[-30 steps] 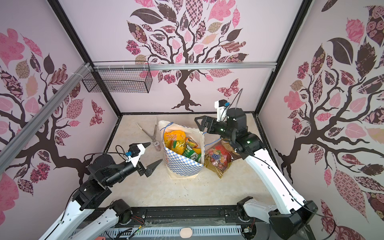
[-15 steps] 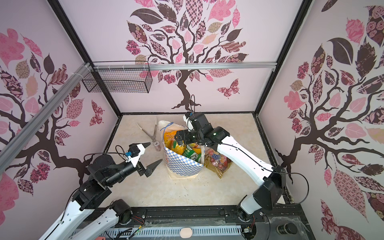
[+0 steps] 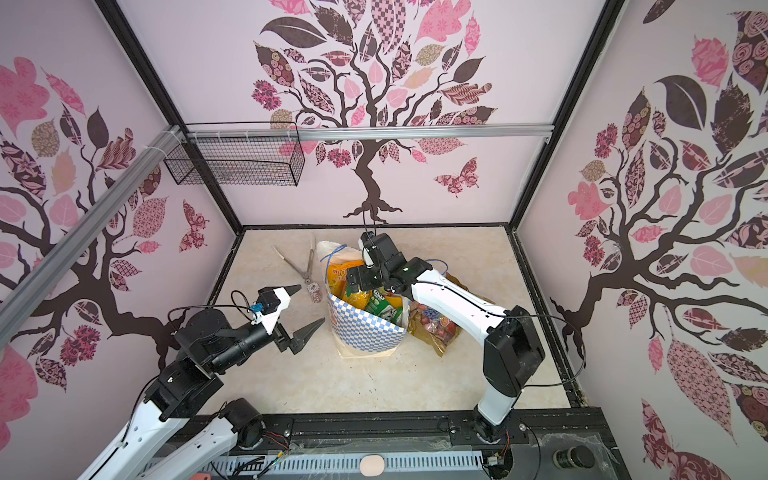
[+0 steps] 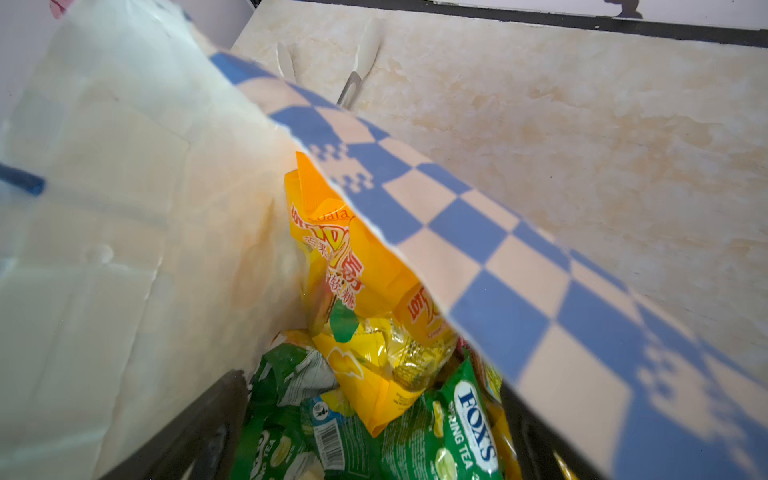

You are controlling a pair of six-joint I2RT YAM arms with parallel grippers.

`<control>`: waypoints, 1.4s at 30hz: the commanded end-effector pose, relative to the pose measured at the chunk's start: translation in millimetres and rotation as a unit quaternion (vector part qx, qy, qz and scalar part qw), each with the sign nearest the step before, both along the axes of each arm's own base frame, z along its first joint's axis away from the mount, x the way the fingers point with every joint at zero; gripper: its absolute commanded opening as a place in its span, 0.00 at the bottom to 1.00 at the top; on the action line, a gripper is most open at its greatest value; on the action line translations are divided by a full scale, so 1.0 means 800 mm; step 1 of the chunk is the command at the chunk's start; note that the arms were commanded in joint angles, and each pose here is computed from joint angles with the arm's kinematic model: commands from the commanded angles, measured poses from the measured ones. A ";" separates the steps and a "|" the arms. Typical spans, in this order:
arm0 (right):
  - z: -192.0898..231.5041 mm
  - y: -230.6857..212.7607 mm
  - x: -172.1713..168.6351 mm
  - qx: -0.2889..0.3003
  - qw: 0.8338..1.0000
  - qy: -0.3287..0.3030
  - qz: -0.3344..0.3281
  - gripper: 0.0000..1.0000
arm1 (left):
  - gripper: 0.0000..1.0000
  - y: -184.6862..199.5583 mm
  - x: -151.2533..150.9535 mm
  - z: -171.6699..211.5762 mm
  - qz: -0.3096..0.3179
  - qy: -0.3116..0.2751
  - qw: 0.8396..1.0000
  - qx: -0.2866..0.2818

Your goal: Take the snacks out of the paper bag

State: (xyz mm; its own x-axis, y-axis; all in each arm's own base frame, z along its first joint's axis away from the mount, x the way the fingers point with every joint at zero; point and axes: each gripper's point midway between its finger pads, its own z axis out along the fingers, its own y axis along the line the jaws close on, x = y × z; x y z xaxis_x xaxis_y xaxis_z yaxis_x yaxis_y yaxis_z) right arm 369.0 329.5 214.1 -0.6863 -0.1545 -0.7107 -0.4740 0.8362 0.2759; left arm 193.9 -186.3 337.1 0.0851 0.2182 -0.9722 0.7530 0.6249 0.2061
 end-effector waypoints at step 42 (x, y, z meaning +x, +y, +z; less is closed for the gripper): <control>0.045 0.005 0.035 0.071 0.992 -0.091 -0.057 0.00 | 0.96 0.001 0.000 -0.008 0.001 -0.003 1.000 0.002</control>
State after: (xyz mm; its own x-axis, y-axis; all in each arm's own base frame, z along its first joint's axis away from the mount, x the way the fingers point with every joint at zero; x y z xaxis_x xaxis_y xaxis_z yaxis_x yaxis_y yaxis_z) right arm 401.0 343.6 195.6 -0.6221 -0.0454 -0.7816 -0.4260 0.8573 0.2892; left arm 193.0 -185.7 336.2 0.0863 0.2178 -0.9722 0.7527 0.6250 0.2068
